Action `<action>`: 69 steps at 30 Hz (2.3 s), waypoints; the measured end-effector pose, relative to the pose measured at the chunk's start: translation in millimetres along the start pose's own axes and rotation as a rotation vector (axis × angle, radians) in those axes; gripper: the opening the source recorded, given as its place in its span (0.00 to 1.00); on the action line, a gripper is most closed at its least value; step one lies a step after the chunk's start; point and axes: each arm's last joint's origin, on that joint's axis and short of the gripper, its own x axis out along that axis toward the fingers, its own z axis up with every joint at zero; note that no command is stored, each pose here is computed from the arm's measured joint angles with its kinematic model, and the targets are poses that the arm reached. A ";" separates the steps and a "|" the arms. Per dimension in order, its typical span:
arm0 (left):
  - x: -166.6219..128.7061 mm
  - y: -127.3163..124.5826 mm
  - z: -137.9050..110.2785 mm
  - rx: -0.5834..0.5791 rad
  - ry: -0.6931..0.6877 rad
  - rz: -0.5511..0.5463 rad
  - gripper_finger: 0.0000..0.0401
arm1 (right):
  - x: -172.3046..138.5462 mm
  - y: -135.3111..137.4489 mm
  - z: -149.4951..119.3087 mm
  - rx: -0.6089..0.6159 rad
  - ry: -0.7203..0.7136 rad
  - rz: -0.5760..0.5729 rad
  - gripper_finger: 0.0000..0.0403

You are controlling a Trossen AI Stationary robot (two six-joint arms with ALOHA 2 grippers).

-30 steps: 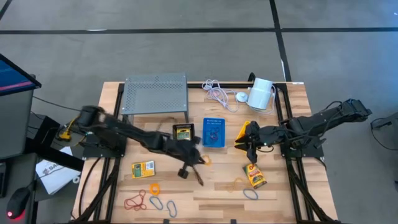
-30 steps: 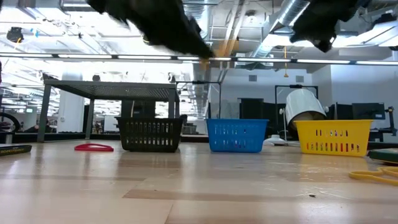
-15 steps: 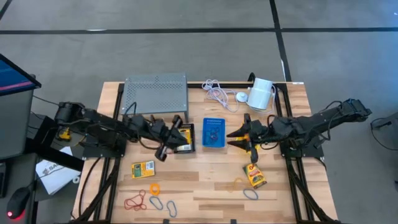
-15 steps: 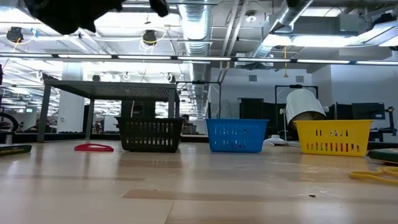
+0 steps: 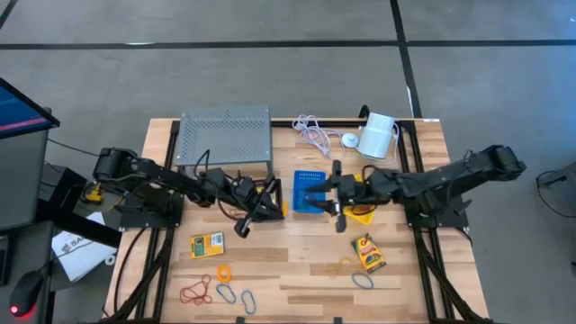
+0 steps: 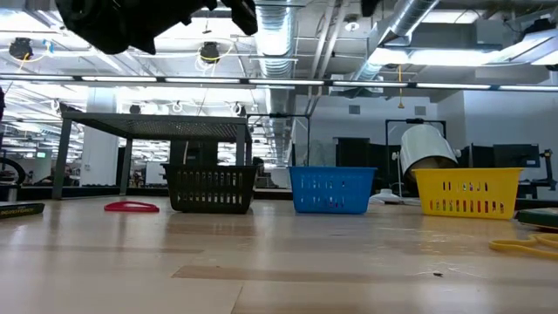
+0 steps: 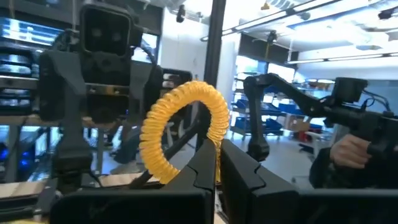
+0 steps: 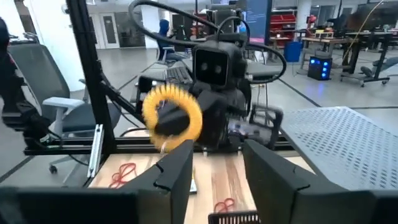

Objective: Pick & Place Office Desk Supplies
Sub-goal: Put the yellow stretchable key holder into the yellow basket

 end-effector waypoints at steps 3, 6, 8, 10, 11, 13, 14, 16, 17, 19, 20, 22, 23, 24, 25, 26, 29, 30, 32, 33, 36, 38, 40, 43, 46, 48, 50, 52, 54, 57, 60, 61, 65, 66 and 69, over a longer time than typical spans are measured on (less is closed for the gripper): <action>1.7 0.5 -0.9 -0.007 0.004 -0.011 0.00 | 11.9 0.7 1.3 -0.030 0.011 0.026 0.41; 1.7 0.2 -0.8 -0.007 0.004 -0.016 0.01 | 21.0 1.7 5.1 -0.046 0.009 0.024 0.46; 1.7 0.0 -0.8 -0.012 0.005 -0.023 0.01 | 27.3 0.2 6.7 -0.048 0.009 0.017 0.49; 1.7 -0.1 -0.8 -0.012 0.006 -0.027 0.00 | 34.1 -0.6 6.2 -0.049 0.015 0.011 0.50; 1.7 -0.1 -1.0 -0.014 0.008 -0.027 0.00 | 37.3 -1.6 4.7 -0.050 0.022 0.006 0.51; 1.7 -0.1 -1.1 -0.015 0.009 -0.027 0.01 | 42.9 -2.8 1.9 -0.052 0.036 -0.001 0.51; 1.6 -0.2 -1.2 -0.015 0.011 -0.033 0.01 | 44.9 -2.7 0.4 -0.053 0.042 -0.001 0.51; 1.6 -0.3 -1.3 -0.015 0.013 -0.036 0.01 | 48.3 -2.0 -0.5 -0.053 0.044 -0.001 0.51; 1.6 -0.3 -1.4 -0.015 0.013 -0.037 0.00 | 49.1 -1.8 -0.7 -0.053 0.046 0.000 0.50; 1.6 -0.4 -1.5 -0.016 0.015 -0.038 0.00 | 49.5 -1.5 0.5 -0.053 0.044 0.001 0.49; 1.6 -0.3 -1.5 -0.016 0.015 -0.038 0.01 | 49.6 -1.3 1.8 -0.052 0.038 0.002 0.49; 1.6 -0.3 -1.6 -0.016 0.016 -0.038 0.01 | 49.1 -1.1 3.0 -0.051 0.033 0.003 0.48; 1.6 -0.3 -1.6 -0.016 0.016 -0.038 0.01 | 48.5 -0.1 3.2 -0.052 0.036 0.007 0.47; 1.6 -0.4 -1.6 -0.016 0.017 -0.042 0.00 | 48.0 1.1 3.6 -0.051 0.035 0.015 0.47; 1.6 -0.5 -1.6 -0.015 0.017 -0.043 0.00 | 47.7 1.7 4.1 -0.048 0.032 0.030 0.46; 1.6 -0.5 -1.6 -0.015 0.017 -0.043 0.00 | 47.5 2.3 4.3 -0.047 0.031 0.043 0.46; 1.6 -0.5 -1.7 -0.014 0.018 -0.045 0.01 | 47.4 3.8 4.0 -0.027 0.036 0.084 0.46; 1.6 -0.6 -1.6 -0.014 0.018 -0.045 0.01 | 47.4 4.0 4.0 -0.018 0.035 0.091 0.46; 1.6 -0.6 -1.6 -0.013 0.018 -0.046 0.00 | 47.4 3.9 4.0 -0.013 0.036 0.092 0.47; 1.6 -0.6 -1.6 -0.013 0.018 -0.046 0.00 | 47.4 3.9 4.1 -0.013 0.036 0.092 0.47; 1.6 -0.6 -1.6 -0.013 0.019 -0.048 0.01 | 47.5 3.6 4.7 -0.012 0.029 0.092 0.48; 1.6 -0.6 -1.6 -0.013 0.019 -0.048 0.01 | 48.0 3.7 4.0 -0.012 0.030 0.092 0.48; 1.6 -0.6 -1.6 -0.013 0.019 -0.048 0.00 | 48.7 3.7 2.8 -0.013 0.035 0.092 0.47; 1.6 -0.6 -1.6 -0.013 0.019 -0.048 0.01 | 48.8 3.8 3.0 -0.012 0.031 0.092 0.45; 1.6 -0.6 -1.6 -0.013 0.019 -0.048 0.01 | 48.8 3.8 3.1 -0.012 0.029 0.092 0.42; 1.6 -0.6 -1.6 -0.013 0.019 -0.048 0.00 | 48.8 3.8 3.8 -0.011 0.023 0.092 0.39; 1.6 -0.6 -1.6 -0.013 0.018 -0.047 0.00 | 48.8 3.8 3.8 -0.011 0.023 0.092 0.35; 1.6 -0.6 -1.6 -0.013 0.018 -0.047 0.01 | 48.8 3.8 3.8 -0.011 0.023 0.092 0.29; 1.6 -0.6 -1.6 -0.013 0.019 -0.047 0.01 | 48.8 3.8 3.8 -0.011 0.023 0.092 0.21; 1.6 -0.7 -1.5 -0.013 0.018 -0.047 0.01 | 48.8 3.8 3.8 -0.018 0.023 0.093 0.05; 1.6 -0.7 -1.5 -0.013 0.018 -0.047 0.01 | 48.7 4.5 3.7 -0.027 0.023 0.095 0.03; 1.6 -0.7 -1.5 -0.014 0.018 -0.047 0.01 | 48.6 5.0 3.7 -0.022 0.023 0.097 0.02; 1.6 -0.7 -1.6 -0.014 0.018 -0.047 0.01 | 48.3 7.1 3.8 -0.030 0.021 0.140 0.01; 1.6 -0.7 -1.5 -0.013 0.018 -0.047 0.01 | 48.3 7.4 4.1 -0.018 0.019 0.145 0.02; 1.6 -0.7 -1.6 -0.016 0.018 -0.047 0.01 | 48.2 8.0 4.2 -0.017 0.019 0.170 0.04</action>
